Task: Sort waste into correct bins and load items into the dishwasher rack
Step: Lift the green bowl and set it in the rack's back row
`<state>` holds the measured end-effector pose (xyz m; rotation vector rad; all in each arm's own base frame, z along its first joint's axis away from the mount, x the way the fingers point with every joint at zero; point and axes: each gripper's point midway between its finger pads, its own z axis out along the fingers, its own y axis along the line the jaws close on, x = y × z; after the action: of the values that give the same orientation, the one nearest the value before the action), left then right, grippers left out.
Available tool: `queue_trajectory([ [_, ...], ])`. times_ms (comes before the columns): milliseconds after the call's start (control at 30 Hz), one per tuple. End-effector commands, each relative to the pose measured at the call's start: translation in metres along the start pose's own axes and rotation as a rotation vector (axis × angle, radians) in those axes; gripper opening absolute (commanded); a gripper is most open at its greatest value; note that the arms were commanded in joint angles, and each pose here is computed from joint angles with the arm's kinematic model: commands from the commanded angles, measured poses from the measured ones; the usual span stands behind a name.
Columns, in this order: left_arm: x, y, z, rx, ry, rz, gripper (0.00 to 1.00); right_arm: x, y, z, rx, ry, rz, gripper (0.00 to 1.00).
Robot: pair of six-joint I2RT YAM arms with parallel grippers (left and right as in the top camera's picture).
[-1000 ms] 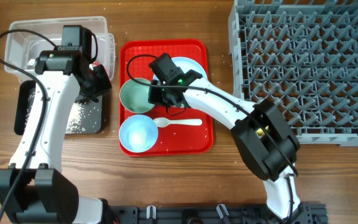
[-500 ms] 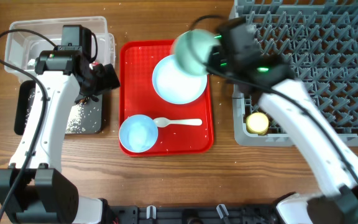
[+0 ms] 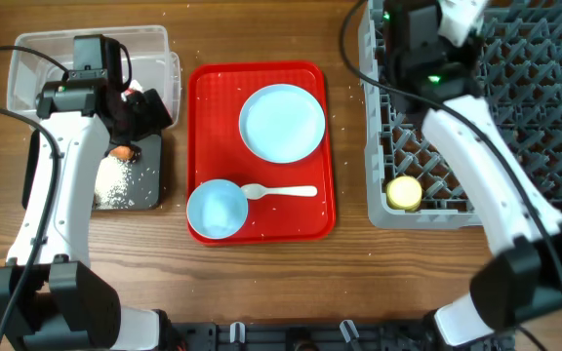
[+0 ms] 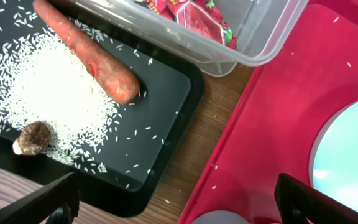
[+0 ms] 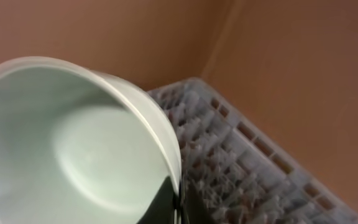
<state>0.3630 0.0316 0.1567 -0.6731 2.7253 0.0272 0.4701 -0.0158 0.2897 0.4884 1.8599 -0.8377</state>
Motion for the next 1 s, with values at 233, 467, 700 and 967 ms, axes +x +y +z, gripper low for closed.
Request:
queue_trajectory([
  [233, -0.001, 0.003, -0.003, -0.006, -0.014, -0.01, 1.0, 0.042, 0.073, 0.05, 0.109, -0.026, -0.797, 0.04],
  [467, -0.001, 0.003, -0.003, -0.006, -0.014, -0.011, 1.0, 0.072, 0.094, 0.062, 0.085, -0.002, -0.858, 0.04],
  [700, -0.001, 0.003, -0.003, -0.006, -0.014, -0.011, 1.0, 0.076, 0.106, 0.047, 0.063, -0.017, -0.892, 0.05],
  [967, -0.001, 0.003, -0.003, -0.006, -0.014, -0.01, 1.0, 0.081, 0.138, 0.006, -0.01, -0.074, -0.939, 0.66],
])
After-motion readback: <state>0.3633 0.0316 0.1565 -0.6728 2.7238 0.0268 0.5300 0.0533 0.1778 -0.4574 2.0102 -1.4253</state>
